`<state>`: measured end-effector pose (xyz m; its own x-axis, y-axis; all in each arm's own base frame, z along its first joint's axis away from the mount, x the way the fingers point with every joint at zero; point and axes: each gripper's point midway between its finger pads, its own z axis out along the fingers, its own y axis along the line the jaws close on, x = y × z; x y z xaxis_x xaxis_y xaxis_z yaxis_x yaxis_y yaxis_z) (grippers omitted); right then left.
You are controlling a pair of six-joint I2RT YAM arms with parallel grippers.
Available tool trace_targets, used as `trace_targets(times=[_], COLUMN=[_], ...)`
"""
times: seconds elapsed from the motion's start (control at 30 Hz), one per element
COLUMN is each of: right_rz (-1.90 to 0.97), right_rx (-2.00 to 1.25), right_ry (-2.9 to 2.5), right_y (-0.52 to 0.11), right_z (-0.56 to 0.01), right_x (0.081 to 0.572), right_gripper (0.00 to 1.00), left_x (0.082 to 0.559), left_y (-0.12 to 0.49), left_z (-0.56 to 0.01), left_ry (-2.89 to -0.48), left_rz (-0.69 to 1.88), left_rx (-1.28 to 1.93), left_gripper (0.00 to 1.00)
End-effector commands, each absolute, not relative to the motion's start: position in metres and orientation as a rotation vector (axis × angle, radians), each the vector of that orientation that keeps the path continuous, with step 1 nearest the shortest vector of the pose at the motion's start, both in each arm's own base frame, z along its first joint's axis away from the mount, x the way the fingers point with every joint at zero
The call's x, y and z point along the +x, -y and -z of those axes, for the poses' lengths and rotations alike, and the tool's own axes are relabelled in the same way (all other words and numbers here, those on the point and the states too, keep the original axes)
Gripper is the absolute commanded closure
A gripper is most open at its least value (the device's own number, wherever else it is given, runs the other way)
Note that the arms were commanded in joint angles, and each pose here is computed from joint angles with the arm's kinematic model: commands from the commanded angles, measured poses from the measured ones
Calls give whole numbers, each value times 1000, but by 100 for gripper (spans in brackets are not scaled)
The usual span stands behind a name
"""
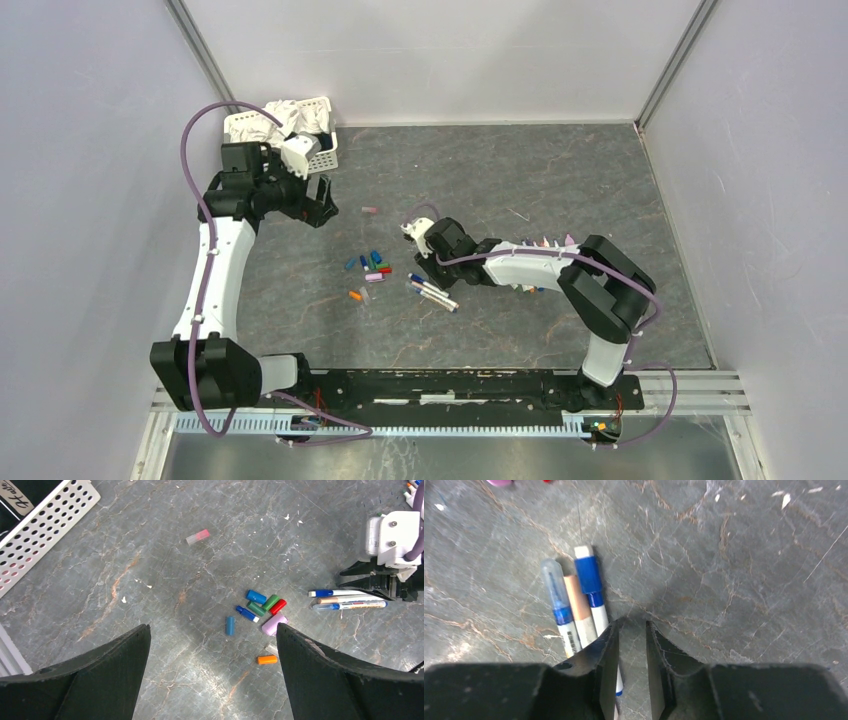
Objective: Open the pen caps
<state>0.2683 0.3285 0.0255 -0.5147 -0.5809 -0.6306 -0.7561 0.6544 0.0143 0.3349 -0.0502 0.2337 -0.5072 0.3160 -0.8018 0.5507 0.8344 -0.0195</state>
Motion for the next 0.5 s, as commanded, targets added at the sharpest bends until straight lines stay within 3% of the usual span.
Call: trace_targets(times=[0.0,0.13,0.47], right_rz=[-339,-298,-453], right_rx=[-1025,-975,-1004], right_ry=[-2294,-2259,-2190], right_y=[-317,-314,-337], right_z=[-17,-37,-60], right_x=[266,276,261], right_gripper=[67,59,58], left_x=[334,333,334], left_y=[56,58,60], left_z=[-235,-235,-236], left_ry=[-2120,-2125,-2121], left_rz=[386,403,417], left_rx=[683,691,692], left_gripper=[0,0,0])
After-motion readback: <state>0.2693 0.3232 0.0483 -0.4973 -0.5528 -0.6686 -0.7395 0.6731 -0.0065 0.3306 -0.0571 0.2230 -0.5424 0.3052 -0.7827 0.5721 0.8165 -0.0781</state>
